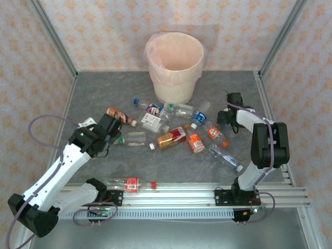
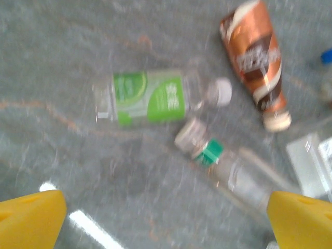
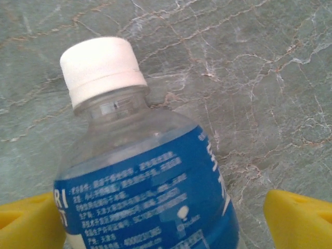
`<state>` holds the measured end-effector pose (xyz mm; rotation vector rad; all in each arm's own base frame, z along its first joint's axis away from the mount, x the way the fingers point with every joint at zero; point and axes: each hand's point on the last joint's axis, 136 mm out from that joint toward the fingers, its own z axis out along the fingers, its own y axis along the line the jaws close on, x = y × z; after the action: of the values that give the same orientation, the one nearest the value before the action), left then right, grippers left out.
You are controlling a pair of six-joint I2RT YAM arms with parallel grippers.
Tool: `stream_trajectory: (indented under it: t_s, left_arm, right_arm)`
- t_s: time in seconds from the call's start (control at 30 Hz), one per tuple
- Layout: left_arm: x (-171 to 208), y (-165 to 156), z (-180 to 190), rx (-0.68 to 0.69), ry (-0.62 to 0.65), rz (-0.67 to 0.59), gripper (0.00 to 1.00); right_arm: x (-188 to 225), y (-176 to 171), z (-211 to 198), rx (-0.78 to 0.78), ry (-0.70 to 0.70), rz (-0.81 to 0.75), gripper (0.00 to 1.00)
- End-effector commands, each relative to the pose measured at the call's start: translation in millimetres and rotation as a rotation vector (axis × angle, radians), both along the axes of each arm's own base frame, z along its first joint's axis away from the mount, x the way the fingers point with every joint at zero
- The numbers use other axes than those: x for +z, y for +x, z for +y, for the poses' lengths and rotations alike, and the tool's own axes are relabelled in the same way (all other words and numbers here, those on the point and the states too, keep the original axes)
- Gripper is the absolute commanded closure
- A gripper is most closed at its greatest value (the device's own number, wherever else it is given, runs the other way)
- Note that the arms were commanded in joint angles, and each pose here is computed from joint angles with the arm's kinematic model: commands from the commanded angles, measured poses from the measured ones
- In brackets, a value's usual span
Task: Put the plastic bottles in the bin
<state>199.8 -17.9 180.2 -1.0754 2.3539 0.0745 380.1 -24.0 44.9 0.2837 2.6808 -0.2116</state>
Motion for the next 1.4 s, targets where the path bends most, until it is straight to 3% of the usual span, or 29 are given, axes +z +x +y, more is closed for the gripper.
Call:
stream_trajectory:
  t_s: [0.0,0.1,0.27,0.47,0.6,0.77,0.97,1.17,1.37]
  left_arm:
    - [-16.9,-33.8,-3.9,0.064,-0.024,0.13,0.0]
    - [-21.0,-37.4,-23.6,0.006,-0.047,0.178,0.0]
    - [-20.2,-56.9,-33.8,-0.044,0.022,0.267,0.0]
    - [-20.2,-80.6,-49.2,-0.072,-0.029,0.283,0.0]
    - [-34.5,-104.3,-51.2,-0.046,-0.091,0.312,0.0]
    - [-48.7,-100.8,-64.5,-0.056,-0.201,0.261,0.0]
    - [-53.0,-107.7,-66.3,-0.078,-0.226,0.29,0.0]
    - [-65.7,-114.5,-60.7,-0.035,-0.277,0.279,0.0]
    - [-79.5,-114.7,-70.6,-0.036,-0.305,0.299,0.0]
  right_arm:
    - [4.7,6.8,-11.7,-0.038,-0.048,-0.018,0.08]
    - [6.7,13.0,-11.4,-0.045,-0.043,-0.051,0.12]
    - [15.1,23.0,-15.7,-0.059,-0.065,-0.112,0.33]
    - [78.0,34.2,-24.6,-0.102,-0.097,-0.32,0.42]
    - [146.2,42.7,-9.0,-0.085,0.014,-0.539,0.45]
    - [227.3,48.0,24.1,0.016,0.196,-0.767,0.48]
    - [328.0,53.6,80.2,0.191,0.44,-1.019,0.48]
    - [406.4,77.4,125.3,0.323,0.594,-1.172,0.48]
    - [438.6,126.1,163.1,0.385,0.672,-1.217,0.48]
